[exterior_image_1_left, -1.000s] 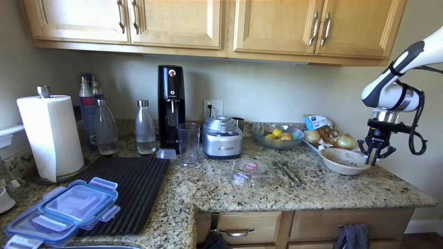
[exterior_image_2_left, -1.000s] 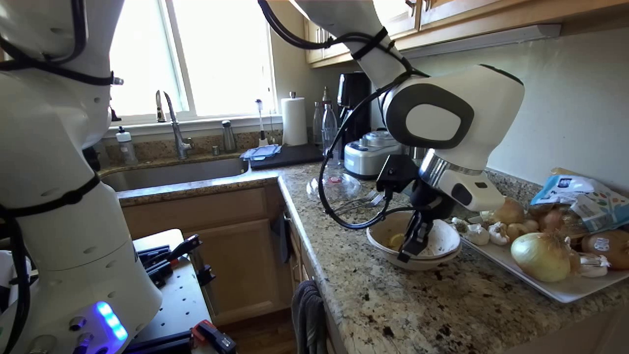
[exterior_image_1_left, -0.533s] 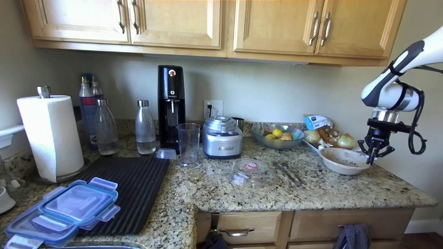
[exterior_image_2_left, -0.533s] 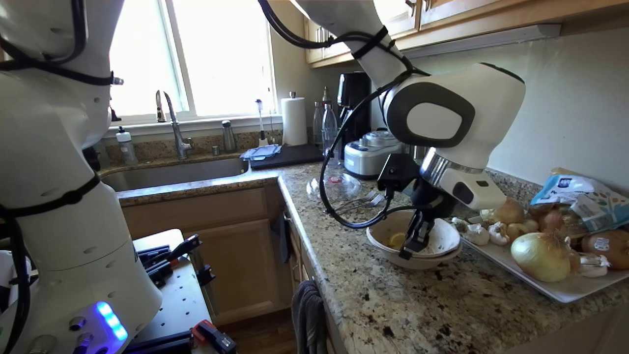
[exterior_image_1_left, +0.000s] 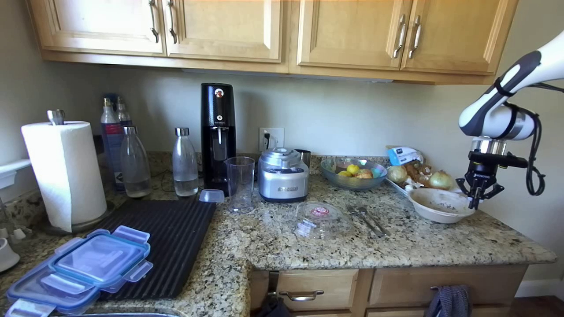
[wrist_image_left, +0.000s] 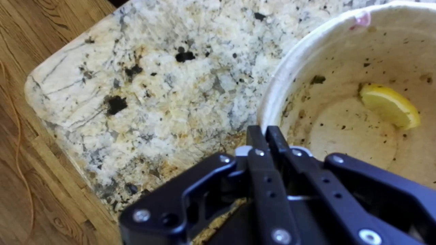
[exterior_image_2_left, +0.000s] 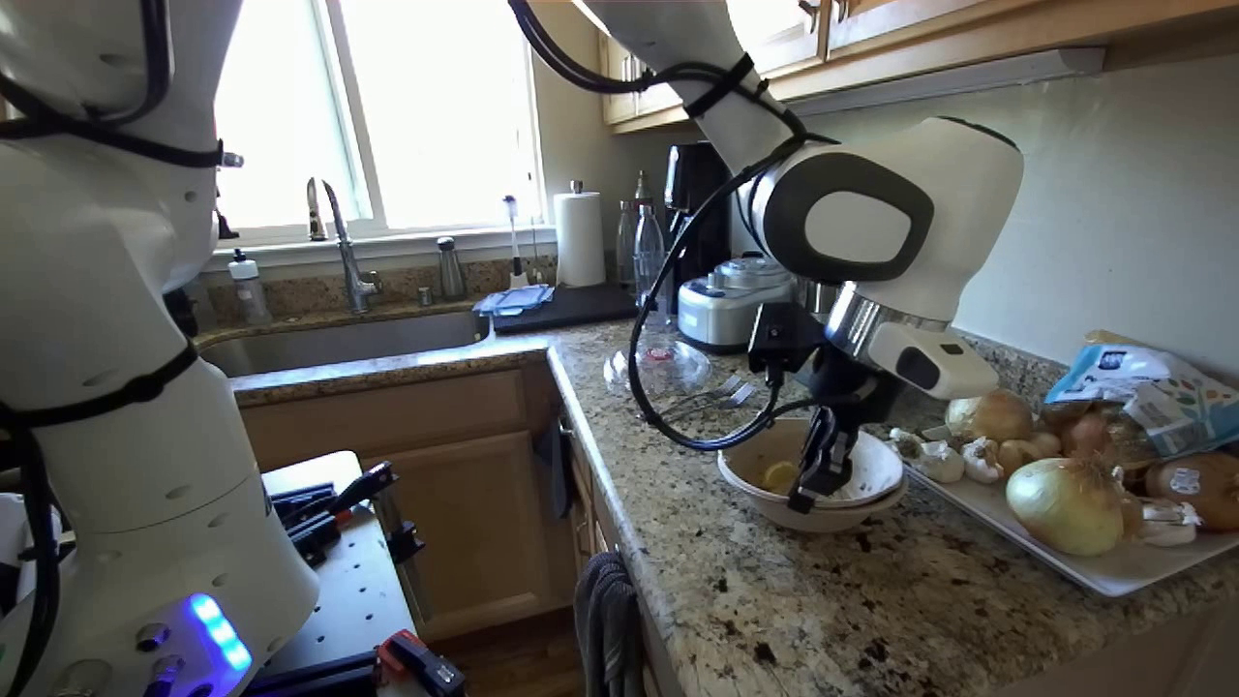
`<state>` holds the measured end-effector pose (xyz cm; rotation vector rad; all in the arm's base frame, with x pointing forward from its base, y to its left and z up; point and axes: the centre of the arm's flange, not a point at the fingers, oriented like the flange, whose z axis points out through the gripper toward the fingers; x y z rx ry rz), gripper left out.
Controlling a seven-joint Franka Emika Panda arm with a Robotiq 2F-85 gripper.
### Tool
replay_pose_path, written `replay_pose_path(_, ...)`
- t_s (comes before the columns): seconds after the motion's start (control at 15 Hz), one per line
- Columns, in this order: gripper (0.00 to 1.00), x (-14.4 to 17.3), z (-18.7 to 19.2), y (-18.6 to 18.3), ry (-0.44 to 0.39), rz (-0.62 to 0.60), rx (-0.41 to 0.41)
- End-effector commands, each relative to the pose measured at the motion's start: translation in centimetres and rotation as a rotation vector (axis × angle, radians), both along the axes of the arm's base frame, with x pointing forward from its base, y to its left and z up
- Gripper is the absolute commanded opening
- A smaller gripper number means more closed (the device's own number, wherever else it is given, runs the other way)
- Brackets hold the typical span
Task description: Pick the forks from the bowl and put it on the counter, then unstack the bowls
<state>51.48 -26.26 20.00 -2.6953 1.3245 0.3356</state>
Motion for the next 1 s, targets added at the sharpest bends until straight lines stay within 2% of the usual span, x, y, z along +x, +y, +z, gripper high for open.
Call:
replay_pose_path(0.0,0.07,-1.2,1.6,0.9,0.025,0.062,-0.025)
replay_pose_path(0.33,0.07,-0.8,2.1,1.7,0.047,0.120,-0.077)
replay_pose_path(0.93,0.07,0.6,3.7,3.0,0.055,0.110,-0.197)
